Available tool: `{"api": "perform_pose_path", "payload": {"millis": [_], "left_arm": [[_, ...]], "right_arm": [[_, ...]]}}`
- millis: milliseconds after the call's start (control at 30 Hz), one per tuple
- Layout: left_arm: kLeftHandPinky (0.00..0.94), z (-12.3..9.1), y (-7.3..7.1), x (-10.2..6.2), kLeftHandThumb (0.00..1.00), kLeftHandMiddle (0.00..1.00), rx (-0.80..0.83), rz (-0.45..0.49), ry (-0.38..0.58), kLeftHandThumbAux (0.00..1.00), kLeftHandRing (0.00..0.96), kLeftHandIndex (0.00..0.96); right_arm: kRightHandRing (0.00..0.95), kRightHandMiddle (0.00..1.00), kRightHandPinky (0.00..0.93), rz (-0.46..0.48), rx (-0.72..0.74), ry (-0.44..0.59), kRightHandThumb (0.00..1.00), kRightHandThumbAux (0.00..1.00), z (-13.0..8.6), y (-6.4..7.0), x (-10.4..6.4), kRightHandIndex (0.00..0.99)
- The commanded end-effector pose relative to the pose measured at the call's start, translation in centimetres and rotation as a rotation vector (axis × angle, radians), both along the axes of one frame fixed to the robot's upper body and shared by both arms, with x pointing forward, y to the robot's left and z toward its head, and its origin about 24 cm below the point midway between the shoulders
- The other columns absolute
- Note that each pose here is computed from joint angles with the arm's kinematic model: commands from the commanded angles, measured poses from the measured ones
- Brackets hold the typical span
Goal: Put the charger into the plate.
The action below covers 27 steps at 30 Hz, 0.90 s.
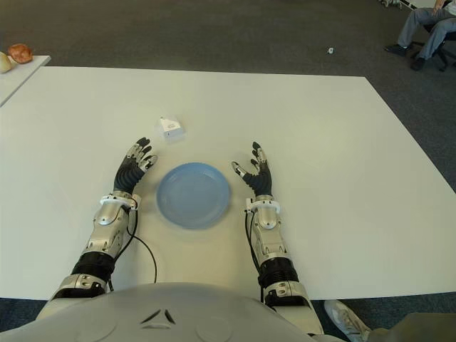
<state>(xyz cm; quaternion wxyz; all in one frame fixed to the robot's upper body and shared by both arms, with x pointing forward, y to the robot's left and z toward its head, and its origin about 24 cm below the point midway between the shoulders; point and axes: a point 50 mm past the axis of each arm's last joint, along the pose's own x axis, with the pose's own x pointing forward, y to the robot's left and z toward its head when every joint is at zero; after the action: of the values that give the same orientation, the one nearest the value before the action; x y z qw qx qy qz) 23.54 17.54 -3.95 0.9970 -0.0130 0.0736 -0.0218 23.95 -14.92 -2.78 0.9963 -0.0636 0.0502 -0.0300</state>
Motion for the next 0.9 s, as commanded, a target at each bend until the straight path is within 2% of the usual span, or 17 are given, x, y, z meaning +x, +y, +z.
{"api": "perform_pose_path", "payload": {"millis": [33,167,567,900], "left_arm": [[0.038,-2.2,0.0,-1.4,0.003,0.060,-0.003,-0.006,0.131,0.664,0.038,0.022],[0.040,-2.1,0.1,-1.3,0.000,0.058,0.000,-0.005,0.128,0.667,0.038,0.021],[0.041,-0.6,0.6,1.1,0.001,0.052,0.044,0.022,0.103,0.658,0.036,0.015],[0.041,3.3,1.0,6.4,0.011,0.049,0.115,0.050,0.041,0.666,0.037,0.012]], "right_arm": [[0.055,0.059,0.083,-0.015,0.004,0.154,0.118,0.797,-2.7,0.0,-1.9,0.041],[0.054,0.058,0.080,-0.016,0.005,0.154,0.117,0.798,-2.7,0.0,-1.8,0.041],[0.049,0.055,0.074,-0.022,-0.002,0.157,0.106,0.783,-2.8,0.0,-1.8,0.041],[0.053,0.057,0.081,-0.025,-0.006,0.153,0.112,0.788,-2.8,-0.2,-1.8,0.043]]}}
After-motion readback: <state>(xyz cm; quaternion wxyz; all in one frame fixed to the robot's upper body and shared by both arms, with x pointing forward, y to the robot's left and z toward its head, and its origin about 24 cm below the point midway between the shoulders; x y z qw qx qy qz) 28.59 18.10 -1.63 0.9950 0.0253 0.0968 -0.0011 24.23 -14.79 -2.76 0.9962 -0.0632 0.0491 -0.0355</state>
